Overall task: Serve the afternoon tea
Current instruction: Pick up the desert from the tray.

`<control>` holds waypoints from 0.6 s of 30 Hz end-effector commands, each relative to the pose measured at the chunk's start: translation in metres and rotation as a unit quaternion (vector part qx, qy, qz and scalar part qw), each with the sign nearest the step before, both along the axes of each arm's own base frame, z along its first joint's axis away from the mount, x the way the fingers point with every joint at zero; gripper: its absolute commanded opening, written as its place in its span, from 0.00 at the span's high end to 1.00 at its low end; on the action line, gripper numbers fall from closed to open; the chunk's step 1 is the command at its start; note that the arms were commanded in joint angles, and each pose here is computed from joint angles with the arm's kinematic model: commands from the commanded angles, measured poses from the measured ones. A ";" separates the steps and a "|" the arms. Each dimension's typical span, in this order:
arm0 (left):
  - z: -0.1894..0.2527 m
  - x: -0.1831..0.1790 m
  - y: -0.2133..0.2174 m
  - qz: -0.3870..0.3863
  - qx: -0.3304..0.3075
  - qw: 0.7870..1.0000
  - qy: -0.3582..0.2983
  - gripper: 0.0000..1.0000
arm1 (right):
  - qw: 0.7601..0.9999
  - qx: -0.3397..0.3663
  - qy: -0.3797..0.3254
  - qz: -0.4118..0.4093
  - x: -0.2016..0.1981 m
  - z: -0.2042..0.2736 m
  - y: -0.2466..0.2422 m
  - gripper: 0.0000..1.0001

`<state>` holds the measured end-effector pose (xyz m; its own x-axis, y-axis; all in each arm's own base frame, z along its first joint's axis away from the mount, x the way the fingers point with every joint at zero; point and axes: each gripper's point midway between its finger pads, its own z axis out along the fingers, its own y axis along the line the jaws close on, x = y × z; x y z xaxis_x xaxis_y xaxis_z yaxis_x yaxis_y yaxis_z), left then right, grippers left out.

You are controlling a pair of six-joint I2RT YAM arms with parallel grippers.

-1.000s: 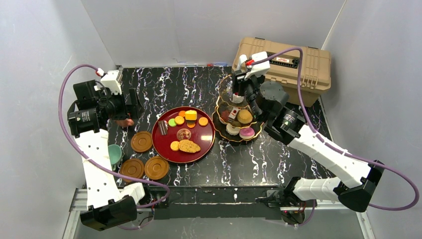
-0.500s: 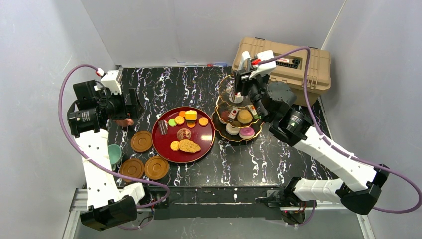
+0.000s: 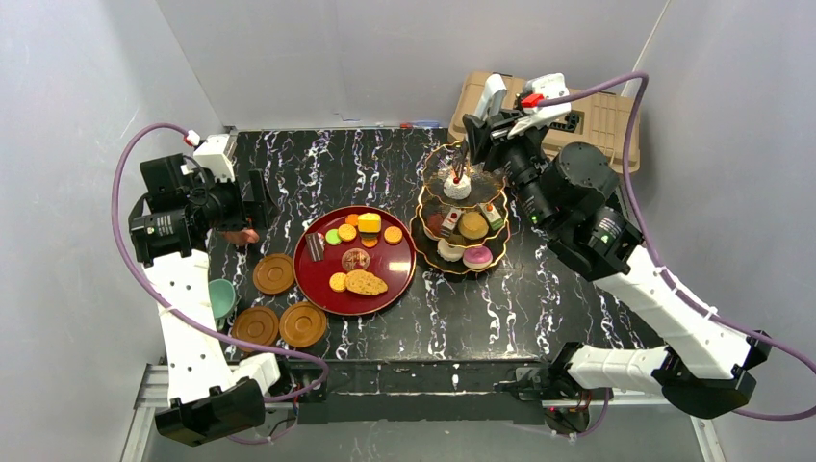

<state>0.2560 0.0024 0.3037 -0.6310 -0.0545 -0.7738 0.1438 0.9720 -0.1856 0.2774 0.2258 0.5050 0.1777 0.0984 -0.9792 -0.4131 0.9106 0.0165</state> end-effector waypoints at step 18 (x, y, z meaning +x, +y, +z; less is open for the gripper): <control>0.006 0.004 0.006 0.026 -0.012 0.999 0.025 0.02 | 0.971 -0.019 0.013 0.239 -0.023 -0.014 0.196 0.82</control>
<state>0.2646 0.0069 0.3037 -0.6592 -0.0869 -0.7469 0.1075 0.9722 -0.2079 0.2673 0.3809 0.4938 0.0889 0.1010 -0.9909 -0.7334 0.6798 0.0035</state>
